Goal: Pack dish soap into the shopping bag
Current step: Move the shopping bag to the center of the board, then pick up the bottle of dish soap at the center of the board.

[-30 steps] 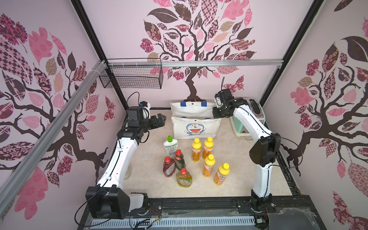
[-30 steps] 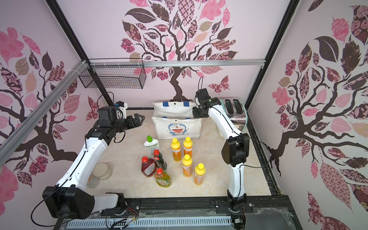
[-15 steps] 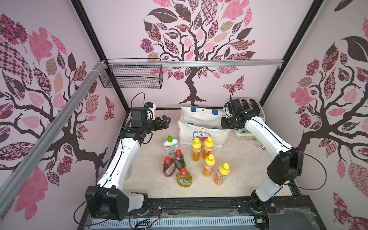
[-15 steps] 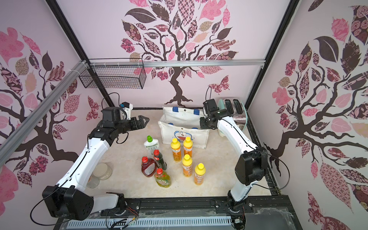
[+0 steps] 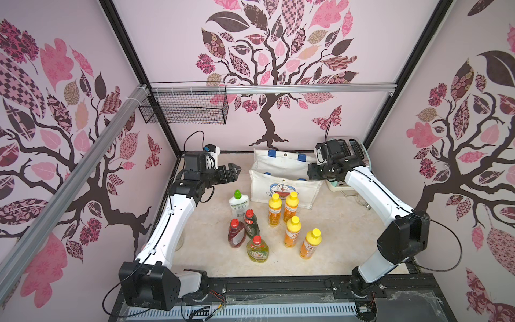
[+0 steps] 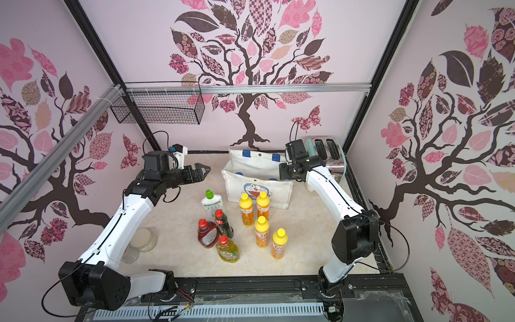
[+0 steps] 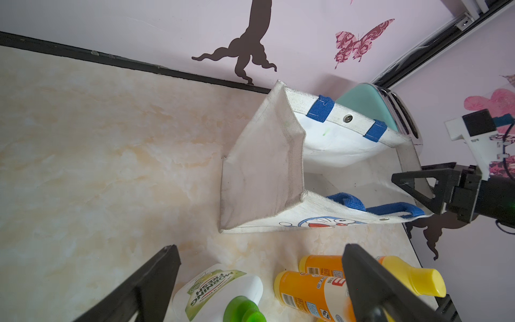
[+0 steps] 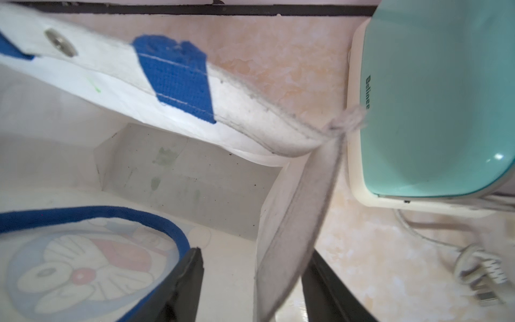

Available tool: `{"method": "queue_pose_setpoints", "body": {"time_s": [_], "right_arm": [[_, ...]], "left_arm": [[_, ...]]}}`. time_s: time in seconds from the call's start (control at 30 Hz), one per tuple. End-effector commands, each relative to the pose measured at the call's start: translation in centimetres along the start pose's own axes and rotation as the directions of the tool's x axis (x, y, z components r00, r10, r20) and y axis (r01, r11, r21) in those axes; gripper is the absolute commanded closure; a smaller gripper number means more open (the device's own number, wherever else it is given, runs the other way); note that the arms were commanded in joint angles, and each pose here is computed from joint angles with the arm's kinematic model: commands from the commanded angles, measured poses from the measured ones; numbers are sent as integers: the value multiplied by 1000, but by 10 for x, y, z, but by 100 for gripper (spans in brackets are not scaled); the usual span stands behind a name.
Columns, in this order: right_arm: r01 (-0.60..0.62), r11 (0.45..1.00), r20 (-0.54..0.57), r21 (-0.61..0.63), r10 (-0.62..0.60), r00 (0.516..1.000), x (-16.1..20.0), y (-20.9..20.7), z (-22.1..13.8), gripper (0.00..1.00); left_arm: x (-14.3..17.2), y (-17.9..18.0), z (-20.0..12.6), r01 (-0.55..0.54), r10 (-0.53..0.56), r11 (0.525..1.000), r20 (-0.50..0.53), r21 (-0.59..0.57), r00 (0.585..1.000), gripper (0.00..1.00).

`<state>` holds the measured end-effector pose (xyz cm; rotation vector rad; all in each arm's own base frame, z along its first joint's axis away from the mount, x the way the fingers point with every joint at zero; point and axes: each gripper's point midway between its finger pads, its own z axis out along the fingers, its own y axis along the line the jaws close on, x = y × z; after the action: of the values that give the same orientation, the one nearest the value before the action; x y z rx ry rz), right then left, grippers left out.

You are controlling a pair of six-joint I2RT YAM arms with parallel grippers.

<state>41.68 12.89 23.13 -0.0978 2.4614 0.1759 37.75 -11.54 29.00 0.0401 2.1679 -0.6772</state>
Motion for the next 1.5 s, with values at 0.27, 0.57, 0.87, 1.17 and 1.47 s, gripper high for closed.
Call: {"method": "queue_pose_setpoints", "body": {"time_s": [0.27, 0.57, 0.87, 1.17, 1.47], "right_arm": [[16, 990, 215, -141, 15, 976, 21, 11, -130, 24], [60, 924, 274, -377, 49, 960, 98, 28, -197, 25], [144, 865, 282, -481, -3, 959, 140, 39, -212, 26], [227, 770, 301, -597, -47, 952, 166, 58, -220, 26], [180, 758, 208, -628, -59, 976, 181, 62, -192, 27]], "left_arm": [[-1, -24, -7, -8, 5, 992, 17, 127, 1000, 3], [1, -28, -5, 2, -3, 988, 9, 156, 1000, 3], [7, -37, 2, 3, 1, 977, -17, 215, 1000, 3], [14, -41, 9, -1, 11, 973, -43, 231, 999, 3], [19, -41, 14, -15, 29, 976, -58, 219, 998, 3]]}}
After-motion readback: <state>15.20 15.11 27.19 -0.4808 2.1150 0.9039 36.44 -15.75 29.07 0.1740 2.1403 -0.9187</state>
